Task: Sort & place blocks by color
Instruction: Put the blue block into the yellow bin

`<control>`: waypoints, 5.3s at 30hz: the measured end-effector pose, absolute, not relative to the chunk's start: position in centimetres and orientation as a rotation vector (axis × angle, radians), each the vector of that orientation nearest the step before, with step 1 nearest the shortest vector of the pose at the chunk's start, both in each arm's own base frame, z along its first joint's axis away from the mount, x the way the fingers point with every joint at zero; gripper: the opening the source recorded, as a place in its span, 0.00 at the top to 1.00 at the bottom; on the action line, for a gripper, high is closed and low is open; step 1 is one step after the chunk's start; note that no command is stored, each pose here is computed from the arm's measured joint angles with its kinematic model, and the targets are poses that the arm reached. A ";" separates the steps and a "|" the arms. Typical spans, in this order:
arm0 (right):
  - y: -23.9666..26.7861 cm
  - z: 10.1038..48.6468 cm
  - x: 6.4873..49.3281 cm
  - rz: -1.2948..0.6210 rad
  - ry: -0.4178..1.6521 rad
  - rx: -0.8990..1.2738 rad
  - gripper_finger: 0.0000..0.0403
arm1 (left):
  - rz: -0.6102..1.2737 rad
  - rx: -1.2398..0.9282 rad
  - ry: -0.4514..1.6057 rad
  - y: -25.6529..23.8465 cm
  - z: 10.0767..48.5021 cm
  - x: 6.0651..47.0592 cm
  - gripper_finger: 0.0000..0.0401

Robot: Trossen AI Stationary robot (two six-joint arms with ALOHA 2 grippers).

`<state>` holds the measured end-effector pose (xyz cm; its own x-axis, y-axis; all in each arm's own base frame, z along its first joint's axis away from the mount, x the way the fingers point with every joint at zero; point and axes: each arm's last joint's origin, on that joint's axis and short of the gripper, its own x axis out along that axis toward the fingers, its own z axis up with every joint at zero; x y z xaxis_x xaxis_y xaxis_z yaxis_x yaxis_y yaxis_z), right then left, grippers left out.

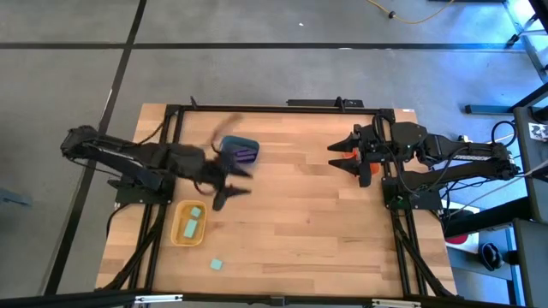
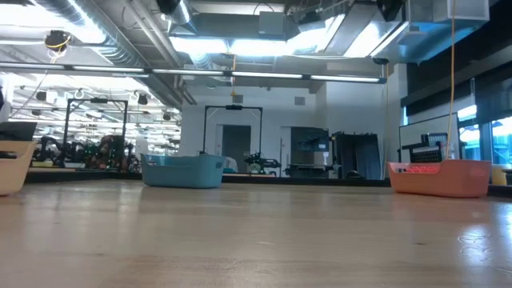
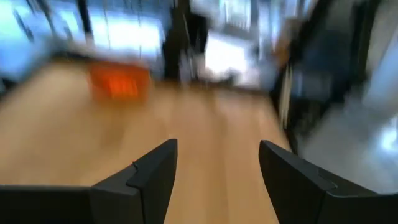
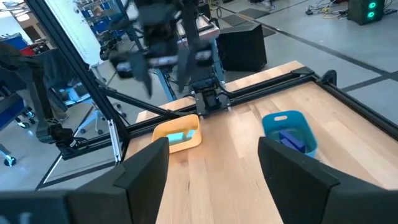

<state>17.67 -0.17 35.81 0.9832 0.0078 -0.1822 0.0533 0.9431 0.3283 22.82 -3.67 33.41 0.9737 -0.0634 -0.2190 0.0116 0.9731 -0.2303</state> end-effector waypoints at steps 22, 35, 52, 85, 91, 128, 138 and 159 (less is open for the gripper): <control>-0.2 35.8 17.7 -0.023 0.187 0.299 0.38 | -0.285 0.026 1.210 -25.2 19.9 24.3 0.46; -0.2 35.7 17.7 -0.022 0.195 0.285 0.38 | -0.205 0.067 1.305 -25.8 16.6 24.5 0.46; -0.2 35.7 17.6 -0.022 0.195 0.286 0.38 | -0.214 0.132 1.321 -24.9 15.3 24.2 0.46; -0.2 35.8 17.7 -0.024 0.185 0.316 0.38 | 0.108 -0.075 0.633 -4.7 29.3 32.4 0.70; -0.2 35.8 17.7 -0.021 0.178 0.316 0.38 | 0.101 -0.199 0.232 -0.1 34.2 32.9 0.70; -0.1 35.8 17.7 0.011 0.186 0.338 0.38 | -0.051 -0.387 -0.210 -0.5 32.0 31.6 0.70; -0.1 35.8 17.7 0.011 0.186 0.338 0.38 | -0.045 -0.392 -0.170 -0.5 31.9 31.4 0.70; -0.1 35.8 17.7 0.009 0.187 0.337 0.38 | 0.061 -0.427 0.939 -5.7 31.6 20.2 0.70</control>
